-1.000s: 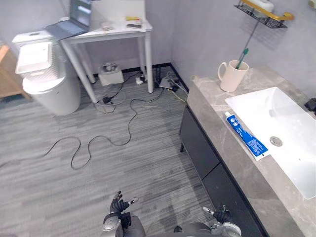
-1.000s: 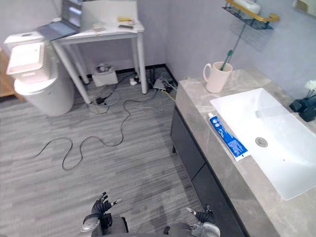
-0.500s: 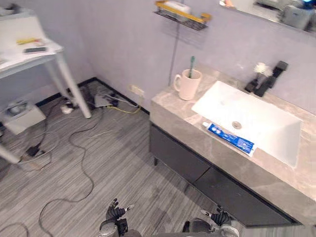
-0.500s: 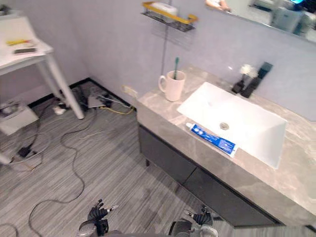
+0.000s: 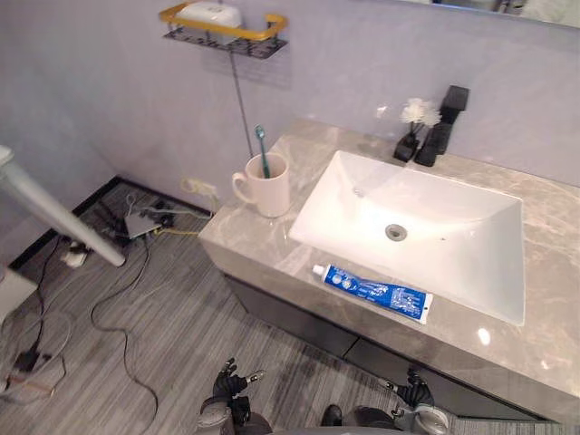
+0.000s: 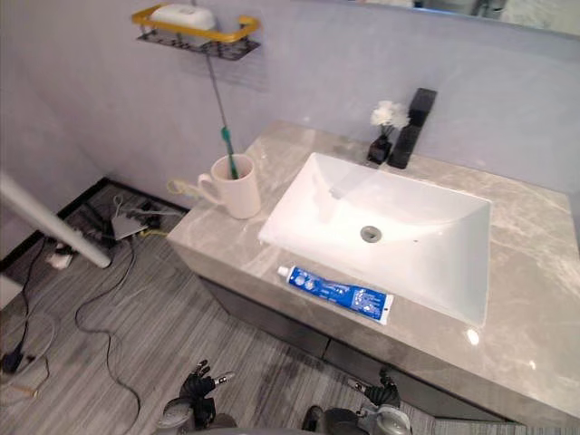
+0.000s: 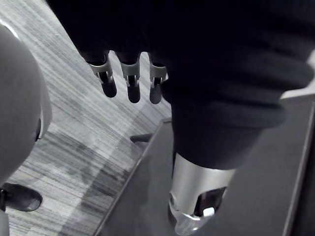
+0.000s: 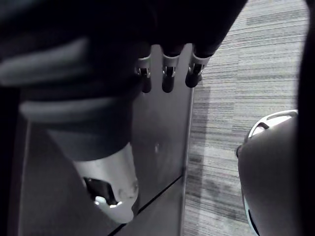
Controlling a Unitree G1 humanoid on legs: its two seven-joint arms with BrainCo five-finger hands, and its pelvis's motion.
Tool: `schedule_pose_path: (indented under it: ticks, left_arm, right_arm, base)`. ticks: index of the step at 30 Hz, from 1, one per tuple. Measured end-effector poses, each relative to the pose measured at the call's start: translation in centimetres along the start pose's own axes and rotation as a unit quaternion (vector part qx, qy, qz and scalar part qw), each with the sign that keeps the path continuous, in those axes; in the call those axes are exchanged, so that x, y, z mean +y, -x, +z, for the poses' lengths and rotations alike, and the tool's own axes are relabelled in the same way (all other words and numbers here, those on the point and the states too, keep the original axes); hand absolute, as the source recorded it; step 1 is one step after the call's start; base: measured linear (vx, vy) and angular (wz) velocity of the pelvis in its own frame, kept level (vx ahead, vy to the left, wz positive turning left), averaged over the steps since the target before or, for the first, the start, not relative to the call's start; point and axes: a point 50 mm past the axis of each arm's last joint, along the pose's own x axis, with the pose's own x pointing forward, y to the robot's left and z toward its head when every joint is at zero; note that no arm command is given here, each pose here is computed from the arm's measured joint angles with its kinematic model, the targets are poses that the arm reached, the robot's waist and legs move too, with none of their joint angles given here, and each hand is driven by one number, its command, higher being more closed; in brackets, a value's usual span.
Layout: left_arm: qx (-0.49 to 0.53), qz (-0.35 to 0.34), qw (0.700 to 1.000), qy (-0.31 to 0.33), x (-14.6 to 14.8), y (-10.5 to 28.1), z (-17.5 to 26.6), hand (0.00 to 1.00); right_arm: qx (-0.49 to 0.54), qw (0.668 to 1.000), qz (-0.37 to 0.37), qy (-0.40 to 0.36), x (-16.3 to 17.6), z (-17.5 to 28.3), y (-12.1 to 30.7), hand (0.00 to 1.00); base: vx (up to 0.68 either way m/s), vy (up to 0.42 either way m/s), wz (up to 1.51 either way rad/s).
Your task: Organize washtable
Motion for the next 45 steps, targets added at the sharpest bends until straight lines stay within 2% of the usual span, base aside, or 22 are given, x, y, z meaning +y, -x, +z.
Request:
schedule_pose_path:
  ticks: [4,12,20,35,45]
  left_arm:
    - [0.001,-0.004,1.000,0.008,-0.5,0.1,-0.2,0.00]
    - [0.007,0.009,1.000,0.005,0.5,0.1,-0.5,0.00]
    - [0.027,0.006,1.000,0.008,0.2,0.4,-1.7,0.00]
    - [0.053,0.027,0.998,-0.004,1.9,0.9,-3.3,0.00]
    - [0.061,0.017,0.997,-0.038,2.1,0.7,-3.3,0.00]
  right_arm:
    - [0.007,1.000,-0.006,0.003,-0.4,-0.5,0.1,0.00]
    - [0.033,0.999,0.002,-0.005,0.3,-2.4,0.8,0.00]
    - [0.037,0.999,-0.010,-0.003,-0.6,-2.5,0.7,0.00]
    - [0.064,0.997,-0.022,-0.020,-1.0,-3.1,0.4,0.00]
    - [0.101,0.986,-0.065,-0.119,-2.7,-4.5,0.7,0.00]
  base:
    - [0.12,0.239,-0.85]
    - [0.12,0.167,-0.23]
    - [0.02,0.013,-0.03]
    - [-0.01,-0.003,-0.02]
    - [0.00,0.000,0.00]
